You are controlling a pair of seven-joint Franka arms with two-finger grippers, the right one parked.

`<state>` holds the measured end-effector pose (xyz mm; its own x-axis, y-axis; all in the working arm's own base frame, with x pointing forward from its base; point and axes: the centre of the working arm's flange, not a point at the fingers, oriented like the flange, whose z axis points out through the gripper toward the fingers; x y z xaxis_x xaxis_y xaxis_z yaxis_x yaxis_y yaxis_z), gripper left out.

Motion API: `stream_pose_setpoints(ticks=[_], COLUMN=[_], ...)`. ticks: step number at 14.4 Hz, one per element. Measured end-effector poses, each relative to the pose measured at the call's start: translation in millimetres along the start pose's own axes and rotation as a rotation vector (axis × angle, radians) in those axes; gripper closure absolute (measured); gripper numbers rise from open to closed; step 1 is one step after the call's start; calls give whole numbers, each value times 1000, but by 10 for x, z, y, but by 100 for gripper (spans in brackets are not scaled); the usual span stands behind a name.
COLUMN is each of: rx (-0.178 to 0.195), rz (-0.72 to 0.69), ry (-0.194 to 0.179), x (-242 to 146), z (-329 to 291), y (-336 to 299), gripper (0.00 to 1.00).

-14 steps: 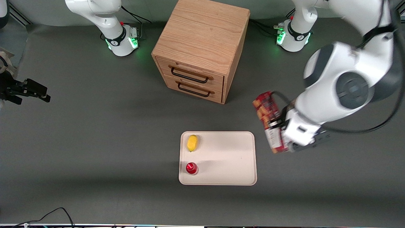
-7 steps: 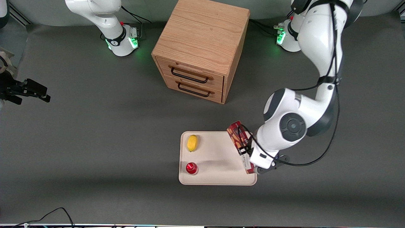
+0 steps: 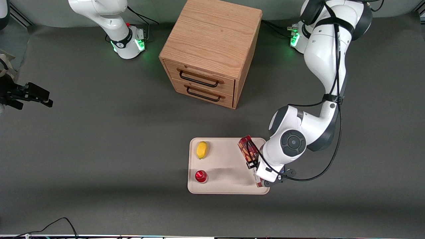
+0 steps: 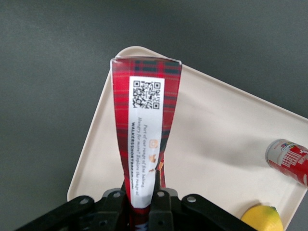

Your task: Place red cookie box on tray

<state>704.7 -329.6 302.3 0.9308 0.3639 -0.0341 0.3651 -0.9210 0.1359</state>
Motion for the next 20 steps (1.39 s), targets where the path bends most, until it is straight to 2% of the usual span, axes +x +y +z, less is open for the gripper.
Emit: stream_pose_setpoints(ticks=[3, 9, 11, 12, 18, 19, 20], rx=[-15, -13, -21, -26, -35, -31, -14], rz=[1, 1, 2, 2, 0, 0, 0], ry=[19, 24, 37, 42, 53, 49, 32], x=[16, 19, 25, 24, 39, 37, 23], z=[146, 374, 400, 429, 444, 412, 358], y=[-11, -56, -56, -61, -69, -72, -81], gripper=[84, 84, 84, 78, 17, 5, 0])
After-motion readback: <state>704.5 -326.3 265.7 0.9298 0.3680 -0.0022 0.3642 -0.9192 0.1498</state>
